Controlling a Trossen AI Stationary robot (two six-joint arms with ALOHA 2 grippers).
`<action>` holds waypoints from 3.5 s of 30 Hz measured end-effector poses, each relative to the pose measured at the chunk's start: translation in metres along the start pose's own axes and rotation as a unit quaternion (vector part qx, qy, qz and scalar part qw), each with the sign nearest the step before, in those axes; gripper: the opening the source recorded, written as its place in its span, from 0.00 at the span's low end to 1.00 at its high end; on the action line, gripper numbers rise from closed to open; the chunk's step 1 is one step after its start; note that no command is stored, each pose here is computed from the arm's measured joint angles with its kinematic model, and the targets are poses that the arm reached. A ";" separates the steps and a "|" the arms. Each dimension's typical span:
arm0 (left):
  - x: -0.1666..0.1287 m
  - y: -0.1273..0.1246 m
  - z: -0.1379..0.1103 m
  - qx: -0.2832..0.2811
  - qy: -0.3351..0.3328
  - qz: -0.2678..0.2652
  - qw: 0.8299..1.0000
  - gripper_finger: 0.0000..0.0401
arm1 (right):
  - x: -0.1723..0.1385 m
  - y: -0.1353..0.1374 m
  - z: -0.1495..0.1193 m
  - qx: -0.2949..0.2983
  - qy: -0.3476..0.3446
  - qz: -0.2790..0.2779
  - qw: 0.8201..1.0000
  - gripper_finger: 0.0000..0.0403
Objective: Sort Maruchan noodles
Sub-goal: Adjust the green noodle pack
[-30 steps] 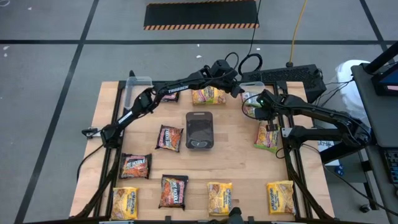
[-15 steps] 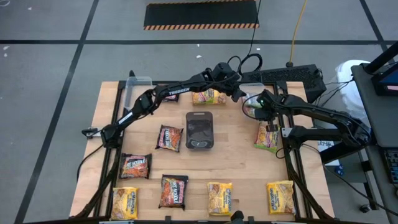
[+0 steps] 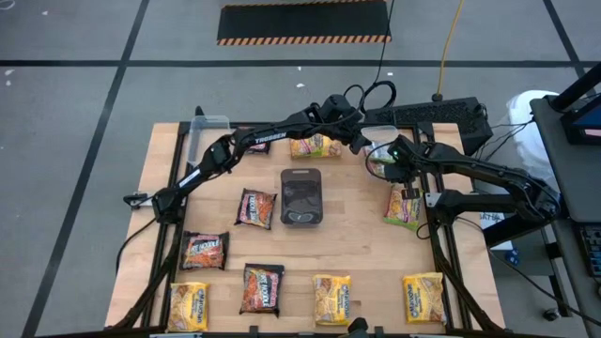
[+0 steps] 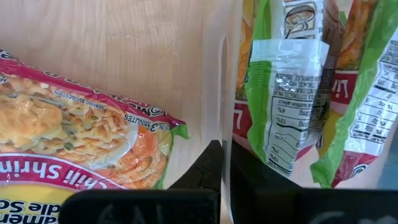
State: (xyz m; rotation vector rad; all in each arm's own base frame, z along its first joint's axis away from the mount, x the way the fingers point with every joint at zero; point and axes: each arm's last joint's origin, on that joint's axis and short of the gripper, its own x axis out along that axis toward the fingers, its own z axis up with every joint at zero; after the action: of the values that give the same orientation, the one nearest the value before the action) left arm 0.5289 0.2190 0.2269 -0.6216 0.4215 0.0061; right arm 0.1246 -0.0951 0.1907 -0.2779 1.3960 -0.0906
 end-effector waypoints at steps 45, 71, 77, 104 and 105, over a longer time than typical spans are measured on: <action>-0.002 0.000 0.005 0.011 -0.021 -0.006 1.000 0.01 | 0.000 -0.001 0.000 -0.004 0.009 -0.010 1.000 0.00; 0.014 0.026 -0.006 -0.031 -0.037 -0.029 0.998 0.01 | 0.000 -0.002 0.001 -0.003 -0.001 -0.019 1.000 0.00; 0.028 0.027 -0.022 -0.053 -0.008 -0.036 0.998 0.01 | -0.001 -0.003 0.002 -0.001 -0.009 -0.026 1.000 0.00; 0.032 0.024 -0.031 -0.049 0.018 -0.010 0.999 0.01 | -0.001 -0.004 0.003 0.004 -0.010 -0.029 1.000 0.00; 0.032 0.024 -0.031 -0.049 0.017 -0.010 0.999 0.01 | -0.001 -0.004 0.002 0.006 -0.009 -0.028 1.000 0.00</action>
State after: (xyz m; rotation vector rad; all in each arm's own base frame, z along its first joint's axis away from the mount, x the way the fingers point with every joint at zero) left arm 0.5436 0.2168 0.1781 -0.7231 0.4504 -0.0033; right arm 0.1273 -0.0981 0.1927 -0.3082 1.3690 -0.1425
